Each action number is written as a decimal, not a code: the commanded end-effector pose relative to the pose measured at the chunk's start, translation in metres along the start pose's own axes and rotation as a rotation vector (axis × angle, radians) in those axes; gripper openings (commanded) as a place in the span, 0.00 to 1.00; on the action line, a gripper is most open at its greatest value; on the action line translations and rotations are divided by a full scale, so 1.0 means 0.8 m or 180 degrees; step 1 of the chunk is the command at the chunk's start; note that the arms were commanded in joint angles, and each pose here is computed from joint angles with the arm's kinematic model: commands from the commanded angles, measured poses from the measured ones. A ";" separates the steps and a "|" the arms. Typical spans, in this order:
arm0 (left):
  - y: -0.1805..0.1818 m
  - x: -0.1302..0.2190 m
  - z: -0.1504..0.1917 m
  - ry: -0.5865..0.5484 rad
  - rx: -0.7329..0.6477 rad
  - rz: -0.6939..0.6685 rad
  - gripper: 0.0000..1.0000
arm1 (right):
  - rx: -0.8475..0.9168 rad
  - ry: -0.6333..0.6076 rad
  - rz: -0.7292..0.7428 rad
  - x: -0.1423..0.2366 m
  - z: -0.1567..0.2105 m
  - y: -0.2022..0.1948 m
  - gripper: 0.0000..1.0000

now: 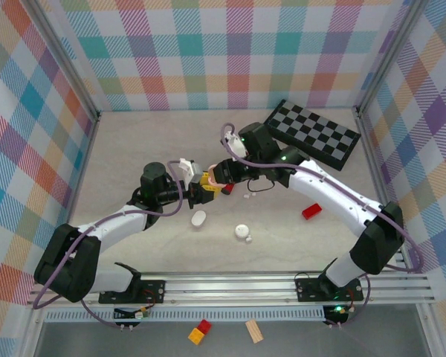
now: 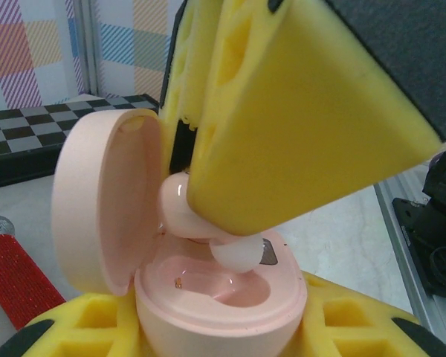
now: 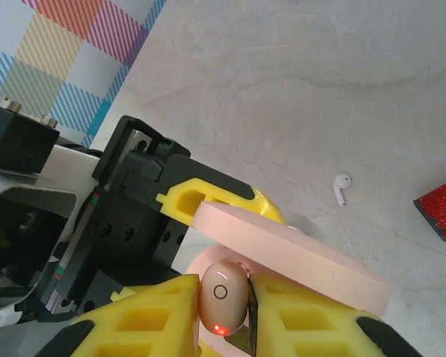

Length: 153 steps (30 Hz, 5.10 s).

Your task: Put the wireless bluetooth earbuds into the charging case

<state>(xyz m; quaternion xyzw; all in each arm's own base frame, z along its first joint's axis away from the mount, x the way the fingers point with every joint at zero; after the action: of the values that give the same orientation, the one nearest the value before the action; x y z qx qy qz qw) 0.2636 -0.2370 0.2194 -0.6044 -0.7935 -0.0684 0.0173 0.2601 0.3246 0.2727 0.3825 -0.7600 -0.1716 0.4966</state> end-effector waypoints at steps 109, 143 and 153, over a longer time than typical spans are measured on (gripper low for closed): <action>0.022 0.003 -0.069 -0.0586 -0.0200 -0.0176 0.33 | -0.1294 -0.0194 -0.1641 0.056 -0.006 0.003 0.70; 0.013 0.005 -0.073 -0.0645 -0.0124 -0.0046 0.44 | -0.1476 -0.0064 -0.1868 0.022 -0.019 -0.007 0.24; 0.013 0.006 -0.058 -0.0468 -0.0028 -0.0124 0.94 | -0.1466 -0.0382 -0.1343 0.020 -0.021 -0.062 0.22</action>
<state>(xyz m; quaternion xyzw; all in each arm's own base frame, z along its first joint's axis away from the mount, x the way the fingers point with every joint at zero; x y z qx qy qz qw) 0.2732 -0.2373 0.2655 -0.5907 -0.8055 -0.0160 -0.0448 0.2869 0.2966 0.2673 0.4140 -0.5953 -0.4795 0.4943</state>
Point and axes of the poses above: each hand's point on the last joint's axis, 136 mm out from that joint toward the fingers, its own x axis back along the fingers, its own y axis along the line the jaws close on, z = x × y, the point moved 3 cm from there along x, back along the fingers, and after that the axes turned 11 degrees about -x, right-handed, at the moved point
